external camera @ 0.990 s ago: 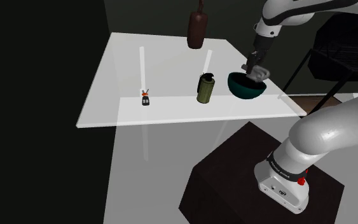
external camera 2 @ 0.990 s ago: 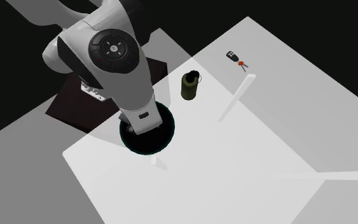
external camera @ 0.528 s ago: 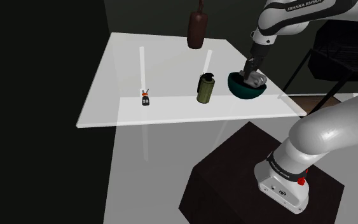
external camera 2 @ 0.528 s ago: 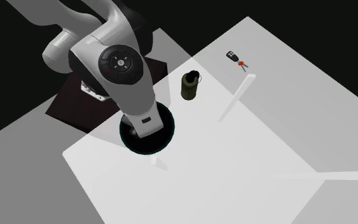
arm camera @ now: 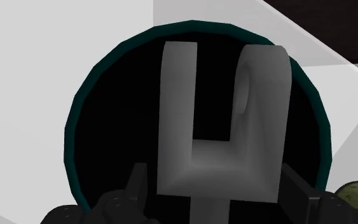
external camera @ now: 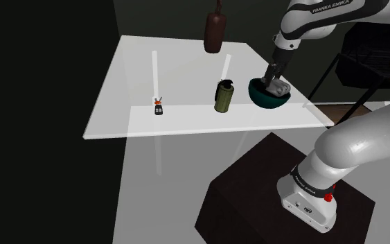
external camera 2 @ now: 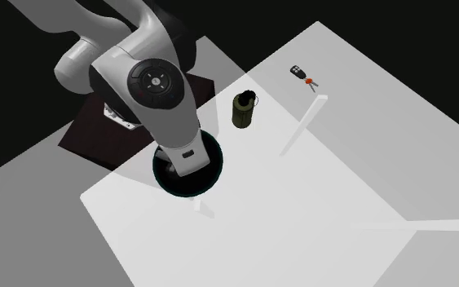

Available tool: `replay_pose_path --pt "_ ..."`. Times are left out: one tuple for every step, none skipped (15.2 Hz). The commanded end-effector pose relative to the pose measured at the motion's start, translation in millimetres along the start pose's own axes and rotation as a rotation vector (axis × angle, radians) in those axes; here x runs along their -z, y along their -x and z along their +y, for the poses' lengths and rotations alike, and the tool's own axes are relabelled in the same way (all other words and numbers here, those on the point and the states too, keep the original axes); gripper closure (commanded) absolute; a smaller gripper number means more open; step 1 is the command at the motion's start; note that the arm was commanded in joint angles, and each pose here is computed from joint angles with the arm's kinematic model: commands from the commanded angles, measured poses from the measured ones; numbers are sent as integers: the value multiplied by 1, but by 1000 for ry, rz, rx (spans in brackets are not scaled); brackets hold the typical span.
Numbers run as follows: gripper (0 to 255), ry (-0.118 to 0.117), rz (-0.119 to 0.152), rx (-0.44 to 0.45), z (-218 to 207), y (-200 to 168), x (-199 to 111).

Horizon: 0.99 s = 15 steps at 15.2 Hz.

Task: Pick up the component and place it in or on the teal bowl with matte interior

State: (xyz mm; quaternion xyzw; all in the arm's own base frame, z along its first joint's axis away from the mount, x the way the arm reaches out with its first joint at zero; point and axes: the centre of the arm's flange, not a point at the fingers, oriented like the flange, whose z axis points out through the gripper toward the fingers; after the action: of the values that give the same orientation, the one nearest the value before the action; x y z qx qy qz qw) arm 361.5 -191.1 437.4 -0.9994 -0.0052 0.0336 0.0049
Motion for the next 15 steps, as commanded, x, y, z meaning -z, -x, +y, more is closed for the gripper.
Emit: replay_pose_path --pt "0 0 -1 0 0 0 0" --pt "0 0 -1 0 0 0 0" --pt "0 0 -1 0 0 0 0" --pt "0 0 -1 0 0 0 -1" --pt "0 0 -1 0 0 0 12" --pt "0 0 -1 0 0 0 25" --pt "0 0 -1 0 0 0 39" --pt "0 0 -1 0 0 0 49" --pt "0 0 -1 0 0 0 49" --pt "0 0 -1 0 0 0 49" --pt "0 0 -1 0 0 0 49" --pt "0 0 -1 0 0 0 49" --pt "0 0 -1 0 0 0 49" --pt "0 0 -1 0 0 0 49" --pt "0 0 -1 0 0 0 49"
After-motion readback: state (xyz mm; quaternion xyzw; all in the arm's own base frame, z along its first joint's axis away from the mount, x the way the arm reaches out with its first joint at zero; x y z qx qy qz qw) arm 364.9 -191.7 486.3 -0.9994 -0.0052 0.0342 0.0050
